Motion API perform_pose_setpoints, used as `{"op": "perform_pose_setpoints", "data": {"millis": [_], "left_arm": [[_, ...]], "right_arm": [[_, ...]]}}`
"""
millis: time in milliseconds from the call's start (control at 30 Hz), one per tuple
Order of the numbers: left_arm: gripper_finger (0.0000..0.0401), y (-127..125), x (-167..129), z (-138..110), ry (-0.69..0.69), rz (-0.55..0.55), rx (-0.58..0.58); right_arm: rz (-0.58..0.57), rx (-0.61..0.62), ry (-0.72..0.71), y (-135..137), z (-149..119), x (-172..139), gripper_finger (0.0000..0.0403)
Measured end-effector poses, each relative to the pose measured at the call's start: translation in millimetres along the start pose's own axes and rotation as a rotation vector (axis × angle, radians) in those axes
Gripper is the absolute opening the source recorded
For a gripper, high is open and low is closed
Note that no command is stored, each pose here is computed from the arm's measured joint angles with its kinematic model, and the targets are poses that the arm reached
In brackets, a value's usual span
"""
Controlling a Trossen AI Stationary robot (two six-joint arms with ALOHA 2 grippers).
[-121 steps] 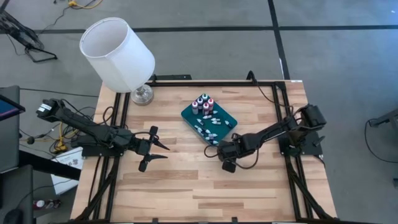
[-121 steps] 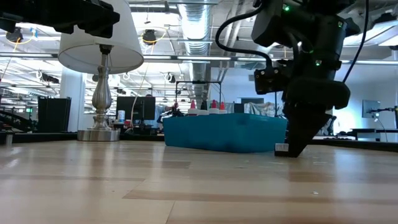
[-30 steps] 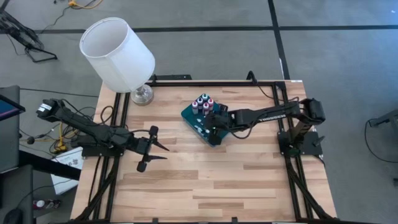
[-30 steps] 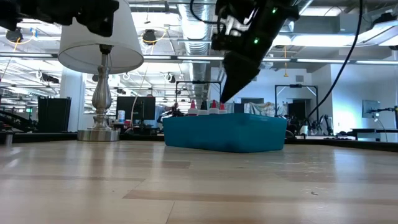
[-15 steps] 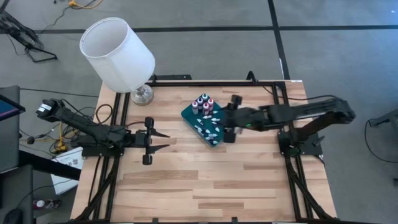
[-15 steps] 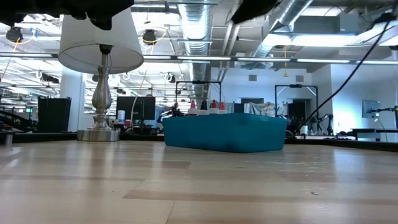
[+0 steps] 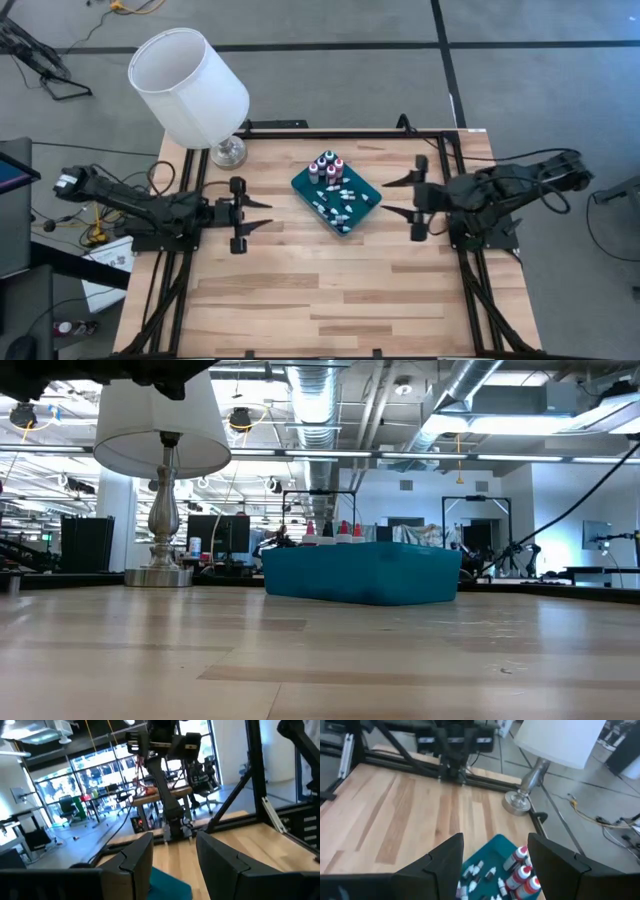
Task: Pick & Place food coloring
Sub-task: Return to Home Position
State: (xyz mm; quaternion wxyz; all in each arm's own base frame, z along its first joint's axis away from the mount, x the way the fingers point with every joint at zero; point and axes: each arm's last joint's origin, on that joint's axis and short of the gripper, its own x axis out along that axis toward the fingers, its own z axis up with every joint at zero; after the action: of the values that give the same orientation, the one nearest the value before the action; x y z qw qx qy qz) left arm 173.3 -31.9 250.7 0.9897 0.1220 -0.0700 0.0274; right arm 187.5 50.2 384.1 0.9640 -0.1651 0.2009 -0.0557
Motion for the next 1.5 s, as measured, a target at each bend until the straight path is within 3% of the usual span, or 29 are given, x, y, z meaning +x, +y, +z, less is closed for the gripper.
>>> {"op": "perform_pose_setpoints", "data": {"millis": [300, 533, 633, 867, 1000, 1500], "left_arm": [[0.0145, 49.0, -12.6, -16.4, 0.131, -0.002, -0.070], [0.0145, 71.0, -23.8, -29.1, 0.243, 0.034, -0.105], [0.0145, 76.8, -26.0, -32.3, 0.272, 0.082, -0.108], [0.0145, 84.4, -28.6, -35.6, 0.334, 0.305, -0.094], [0.0145, 84.7, -30.2, -39.4, 0.377, 0.352, -0.122], [0.0145, 86.0, -38.7, -33.8, 0.257, 0.047, -0.132]], "right_arm": [[-0.055, 0.029, -0.141, -4.3, -48.3, -12.7, 0.0214], [-0.076, 0.004, -0.256, 0.4, -79.7, -5.8, 0.0214], [-0.020, -0.010, -0.269, 2.1, -89.4, -2.2, 0.0214], [0.006, 0.002, -0.271, 3.4, -98.6, 5.1, 0.0214], [0.014, 0.007, -0.251, 5.9, -102.9, 9.0, 0.0214], [0.065, 0.002, -0.328, -0.8, -118.6, 6.7, 0.0214]]}}
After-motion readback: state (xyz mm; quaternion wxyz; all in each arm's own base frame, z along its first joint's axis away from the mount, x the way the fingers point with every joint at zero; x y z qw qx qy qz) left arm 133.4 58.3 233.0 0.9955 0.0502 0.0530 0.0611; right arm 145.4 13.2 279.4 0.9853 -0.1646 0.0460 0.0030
